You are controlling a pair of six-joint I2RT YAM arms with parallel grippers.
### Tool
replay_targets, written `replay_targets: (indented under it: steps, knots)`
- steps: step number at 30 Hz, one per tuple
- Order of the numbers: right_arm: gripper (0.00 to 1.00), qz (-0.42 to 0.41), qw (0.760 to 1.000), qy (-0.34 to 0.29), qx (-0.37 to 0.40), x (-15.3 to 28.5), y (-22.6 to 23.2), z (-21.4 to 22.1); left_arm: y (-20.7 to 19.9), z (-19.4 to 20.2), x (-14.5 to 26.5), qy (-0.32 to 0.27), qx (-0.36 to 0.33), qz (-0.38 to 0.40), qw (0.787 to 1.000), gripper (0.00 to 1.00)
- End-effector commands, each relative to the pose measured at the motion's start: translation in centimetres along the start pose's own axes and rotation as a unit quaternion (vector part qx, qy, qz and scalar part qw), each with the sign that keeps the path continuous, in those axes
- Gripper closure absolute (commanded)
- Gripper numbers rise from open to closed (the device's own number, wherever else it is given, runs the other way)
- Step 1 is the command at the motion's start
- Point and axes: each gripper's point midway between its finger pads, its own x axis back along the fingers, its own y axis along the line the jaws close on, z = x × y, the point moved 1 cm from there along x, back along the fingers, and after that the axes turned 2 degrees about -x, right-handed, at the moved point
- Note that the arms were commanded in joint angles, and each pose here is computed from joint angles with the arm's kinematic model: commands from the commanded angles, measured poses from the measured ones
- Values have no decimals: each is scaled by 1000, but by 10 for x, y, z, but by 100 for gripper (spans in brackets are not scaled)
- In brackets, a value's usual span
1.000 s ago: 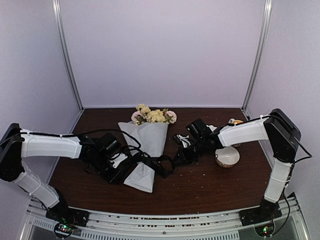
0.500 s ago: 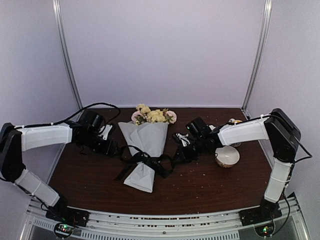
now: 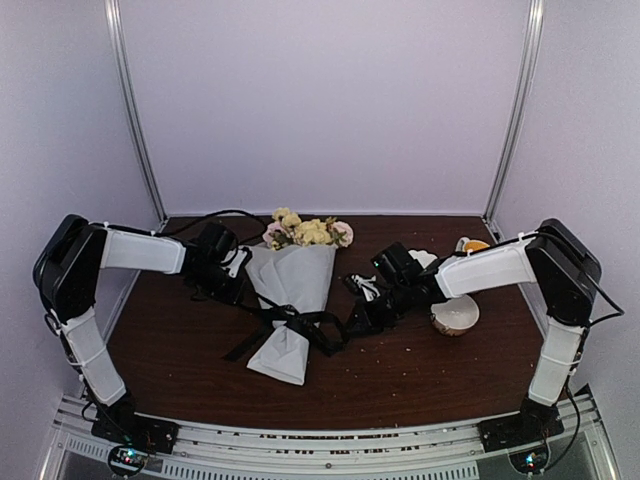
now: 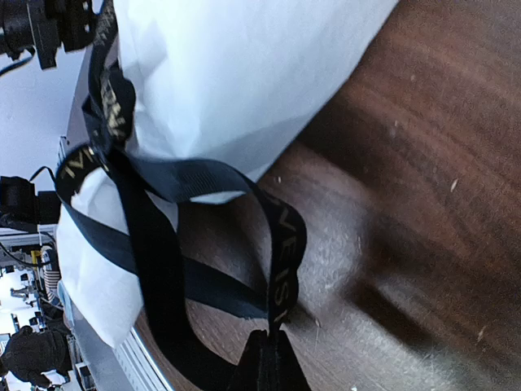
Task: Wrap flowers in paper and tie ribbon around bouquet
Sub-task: Tie the half-tied ribbon around the folded bouquet.
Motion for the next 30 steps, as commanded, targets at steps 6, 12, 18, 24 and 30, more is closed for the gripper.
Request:
replay_targets:
  steps: [6, 12, 18, 24, 30]
  knots:
    - [100, -5, 999, 43, 14, -1, -1, 45, -1, -51, 17, -76, -6, -5, 997, 100]
    - [100, 13, 997, 82, 3, -1, -18, 75, -3, -56, 11, -80, 3, 7, 997, 100]
    - [100, 15, 995, 103, -8, -3, -27, 92, 8, -38, -9, -46, 24, 1, 999, 100]
    - [100, 26, 991, 128, -13, -1, -36, 108, 20, -26, -16, -28, 44, -5, 999, 100]
    - [100, 36, 989, 140, -15, 2, -42, 120, 15, -19, -17, -29, 37, 14, 999, 100]
